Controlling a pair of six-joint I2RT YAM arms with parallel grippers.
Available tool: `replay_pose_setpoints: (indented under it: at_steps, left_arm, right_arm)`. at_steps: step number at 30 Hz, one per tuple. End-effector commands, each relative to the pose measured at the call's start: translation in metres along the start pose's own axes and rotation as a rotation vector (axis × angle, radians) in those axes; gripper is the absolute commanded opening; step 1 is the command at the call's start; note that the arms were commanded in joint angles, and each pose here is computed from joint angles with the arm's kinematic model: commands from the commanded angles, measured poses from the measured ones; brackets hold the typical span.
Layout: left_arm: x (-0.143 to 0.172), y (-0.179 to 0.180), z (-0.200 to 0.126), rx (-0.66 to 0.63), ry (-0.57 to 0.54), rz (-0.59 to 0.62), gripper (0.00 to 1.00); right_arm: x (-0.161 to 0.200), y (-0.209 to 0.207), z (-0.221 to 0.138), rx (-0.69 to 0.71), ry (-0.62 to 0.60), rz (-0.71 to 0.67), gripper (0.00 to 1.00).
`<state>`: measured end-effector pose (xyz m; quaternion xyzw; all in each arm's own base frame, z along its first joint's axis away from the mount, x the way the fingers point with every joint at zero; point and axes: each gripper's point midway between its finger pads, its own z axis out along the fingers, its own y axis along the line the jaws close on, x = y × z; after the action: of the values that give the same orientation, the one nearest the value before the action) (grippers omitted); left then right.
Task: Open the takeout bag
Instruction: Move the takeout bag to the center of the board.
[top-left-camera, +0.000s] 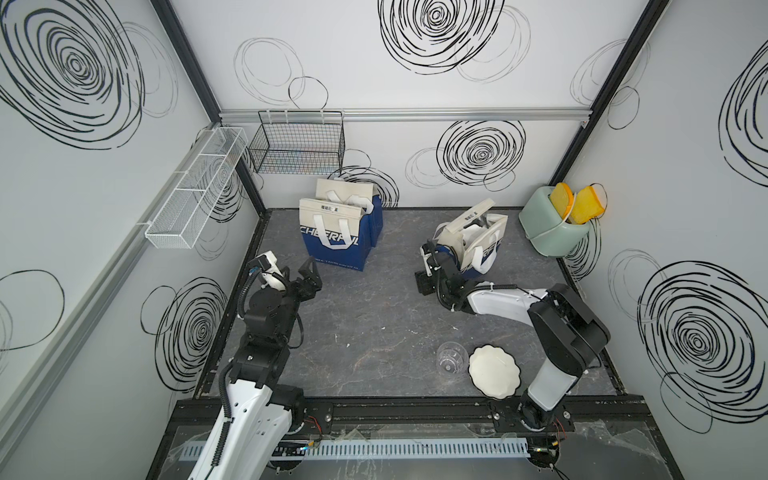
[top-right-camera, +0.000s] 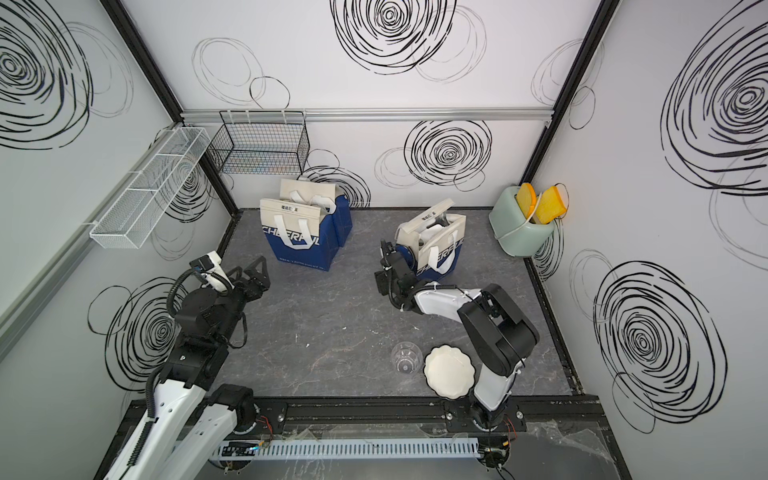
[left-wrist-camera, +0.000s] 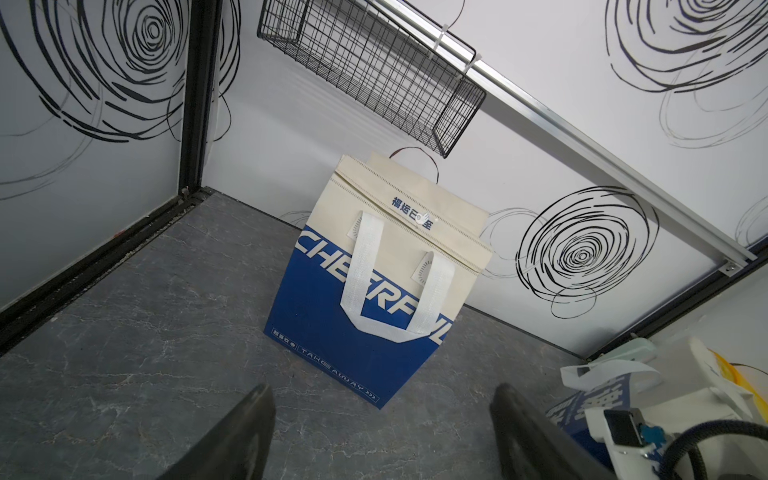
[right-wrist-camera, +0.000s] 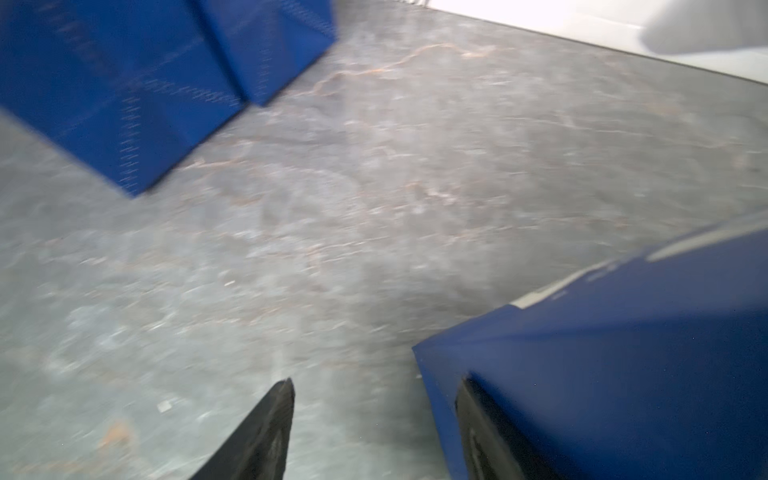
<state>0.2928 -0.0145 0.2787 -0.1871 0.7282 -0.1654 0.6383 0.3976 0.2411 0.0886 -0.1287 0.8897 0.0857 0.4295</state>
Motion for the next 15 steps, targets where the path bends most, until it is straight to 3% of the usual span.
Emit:
replay_pose_setpoints:
  at_steps: [1, 9, 15]
  left_arm:
    - [-0.001, -0.008, 0.008, 0.045, -0.005, -0.024, 0.85]
    - [0.021, -0.016, 0.036, 0.085, 0.074, -0.027, 0.83]
    - [0.037, -0.02, 0.06, 0.047, 0.132, -0.008, 0.83]
  right_arm:
    - [-0.016, -0.032, 0.0, 0.026, -0.037, 0.043, 0.64]
    - [-0.022, -0.077, 0.018, 0.038, -0.021, 0.126, 0.63]
    - [-0.061, -0.026, -0.004, -0.17, -0.095, 0.058, 0.63]
